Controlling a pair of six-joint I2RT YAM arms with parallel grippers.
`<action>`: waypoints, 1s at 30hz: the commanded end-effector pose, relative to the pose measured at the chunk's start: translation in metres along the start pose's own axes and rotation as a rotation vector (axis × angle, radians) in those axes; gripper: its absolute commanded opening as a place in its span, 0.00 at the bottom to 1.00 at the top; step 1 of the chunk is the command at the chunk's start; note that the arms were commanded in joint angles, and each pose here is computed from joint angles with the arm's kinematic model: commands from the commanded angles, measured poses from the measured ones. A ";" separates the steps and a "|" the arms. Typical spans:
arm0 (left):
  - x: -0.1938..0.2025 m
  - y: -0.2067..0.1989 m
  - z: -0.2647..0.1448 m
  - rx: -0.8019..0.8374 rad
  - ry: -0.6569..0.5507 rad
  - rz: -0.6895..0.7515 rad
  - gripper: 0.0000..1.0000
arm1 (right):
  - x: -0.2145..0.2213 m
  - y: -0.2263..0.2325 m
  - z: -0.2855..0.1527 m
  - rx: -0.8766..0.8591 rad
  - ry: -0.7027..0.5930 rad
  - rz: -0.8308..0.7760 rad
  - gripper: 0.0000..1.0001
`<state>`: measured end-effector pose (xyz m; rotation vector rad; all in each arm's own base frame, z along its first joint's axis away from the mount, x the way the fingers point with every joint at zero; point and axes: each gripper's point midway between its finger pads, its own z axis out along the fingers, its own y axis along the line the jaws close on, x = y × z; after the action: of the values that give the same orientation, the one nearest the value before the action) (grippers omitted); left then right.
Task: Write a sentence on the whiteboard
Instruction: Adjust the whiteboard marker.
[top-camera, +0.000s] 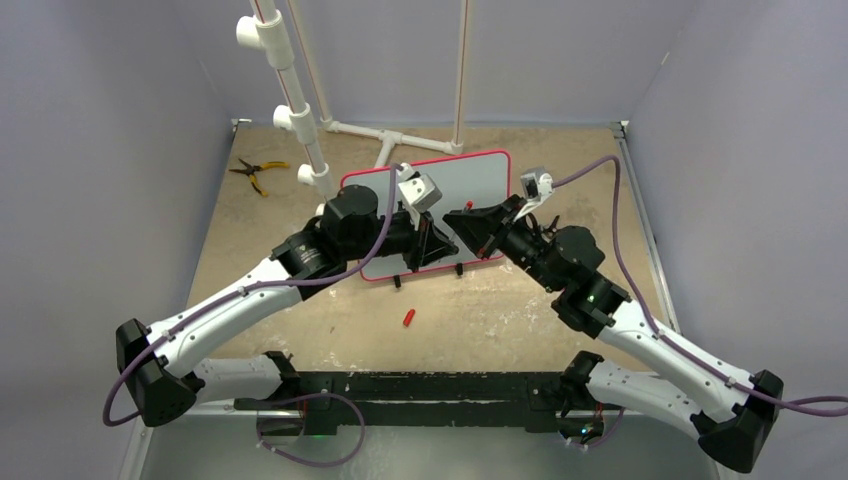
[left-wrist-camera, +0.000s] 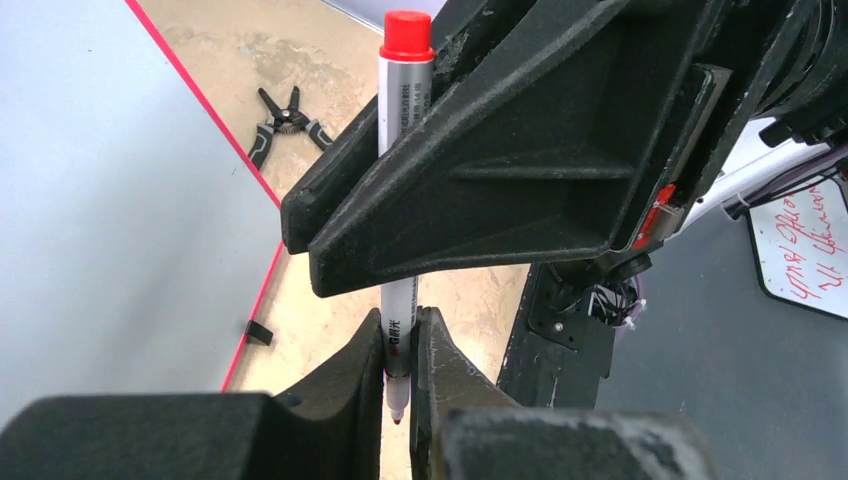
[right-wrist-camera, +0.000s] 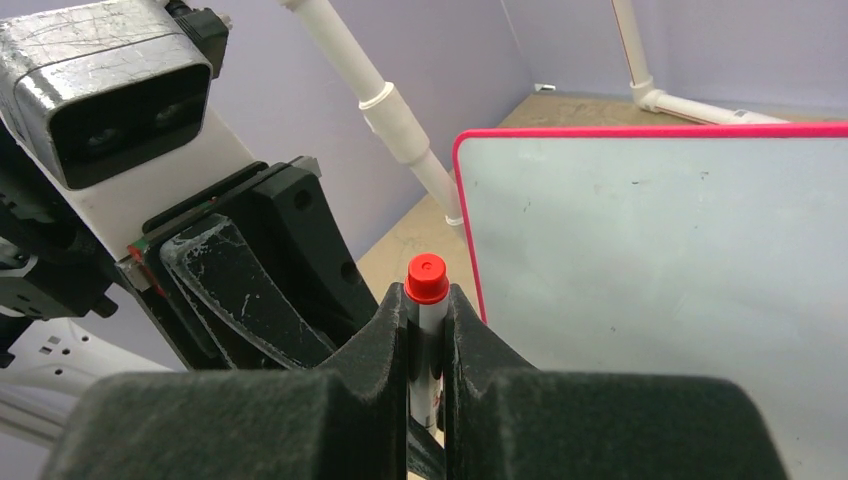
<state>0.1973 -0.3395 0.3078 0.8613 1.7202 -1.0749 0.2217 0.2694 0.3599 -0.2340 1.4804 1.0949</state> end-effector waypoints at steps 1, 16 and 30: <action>-0.008 0.002 -0.003 -0.002 -0.015 0.037 0.00 | -0.004 0.017 -0.004 -0.072 0.007 0.028 0.00; 0.089 0.001 -0.025 0.121 0.250 0.203 0.00 | 0.062 -0.020 -0.046 0.170 0.482 -0.013 0.90; 0.128 -0.027 -0.036 0.336 0.305 0.188 0.00 | 0.123 0.010 -0.064 -0.060 0.788 0.084 0.66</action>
<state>0.1368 -0.3043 0.1941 1.3494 1.7982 -1.0677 0.1534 0.2753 0.2536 -0.6167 2.1327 1.1008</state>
